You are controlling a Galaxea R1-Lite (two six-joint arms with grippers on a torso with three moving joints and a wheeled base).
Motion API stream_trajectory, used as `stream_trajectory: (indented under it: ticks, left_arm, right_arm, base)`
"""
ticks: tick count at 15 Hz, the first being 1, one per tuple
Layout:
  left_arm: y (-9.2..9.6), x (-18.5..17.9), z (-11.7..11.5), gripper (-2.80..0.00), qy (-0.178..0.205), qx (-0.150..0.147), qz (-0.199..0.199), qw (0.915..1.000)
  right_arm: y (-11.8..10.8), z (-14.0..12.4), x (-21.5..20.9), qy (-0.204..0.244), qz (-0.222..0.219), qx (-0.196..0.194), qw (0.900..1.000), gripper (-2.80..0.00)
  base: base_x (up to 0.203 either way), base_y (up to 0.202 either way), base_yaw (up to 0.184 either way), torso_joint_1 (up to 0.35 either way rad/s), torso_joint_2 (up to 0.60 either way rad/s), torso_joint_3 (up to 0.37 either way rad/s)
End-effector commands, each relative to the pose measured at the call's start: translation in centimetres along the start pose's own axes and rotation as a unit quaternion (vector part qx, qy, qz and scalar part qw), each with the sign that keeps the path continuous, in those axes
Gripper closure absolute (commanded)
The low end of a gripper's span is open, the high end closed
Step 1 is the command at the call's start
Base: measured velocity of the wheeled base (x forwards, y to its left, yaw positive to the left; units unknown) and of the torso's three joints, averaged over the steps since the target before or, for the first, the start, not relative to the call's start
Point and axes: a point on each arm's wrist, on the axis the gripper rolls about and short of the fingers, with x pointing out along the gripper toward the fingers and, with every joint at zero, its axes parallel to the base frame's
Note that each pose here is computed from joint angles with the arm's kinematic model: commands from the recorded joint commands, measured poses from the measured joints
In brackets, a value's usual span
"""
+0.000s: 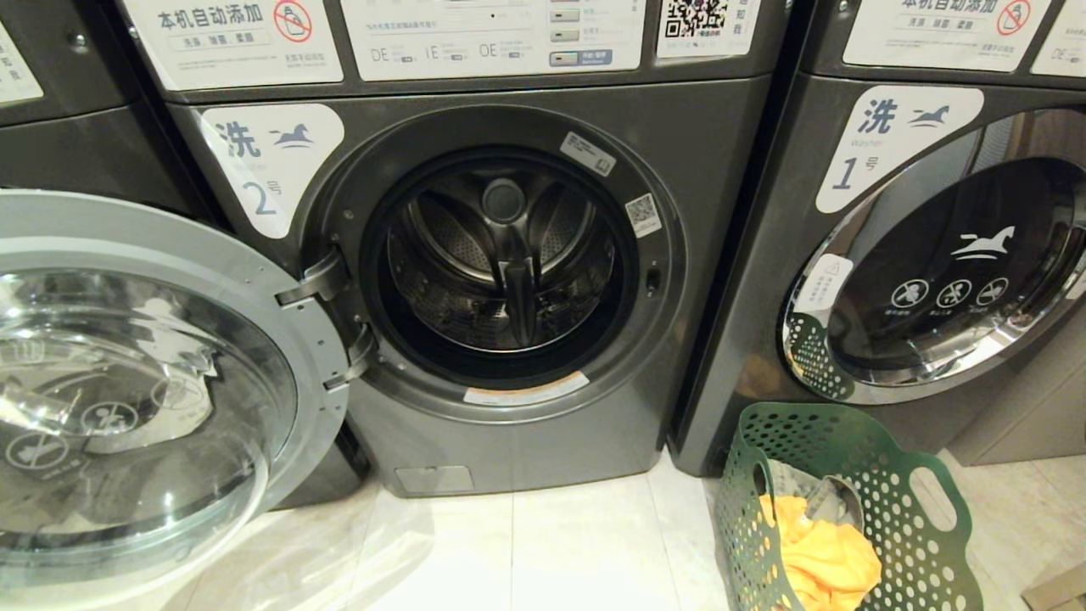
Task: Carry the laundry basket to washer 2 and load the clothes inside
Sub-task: Place the clothes into the washing machine
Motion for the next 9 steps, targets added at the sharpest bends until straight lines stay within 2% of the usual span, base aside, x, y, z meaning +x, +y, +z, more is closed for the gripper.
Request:
stream_trajectory:
  ticks: [1, 9]
  left_arm:
    - [0.00, 0.06, -0.16, 0.00, 0.004, 0.000, 0.000, 1.0000]
    - [0.00, 0.06, -0.16, 0.00, 0.004, 0.001, 0.000, 1.0000]
  right_arm:
    - [0.00, 0.00, 0.01, 0.001, 0.000, 0.000, 1.000, 0.00]
    - [0.00, 0.00, 0.01, 0.001, 0.000, 0.000, 1.000, 0.00]
  base:
    - [0.000, 0.000, 0.000, 0.000, 0.00, 0.000]
    - [0.000, 0.000, 0.000, 0.000, 0.00, 0.000]
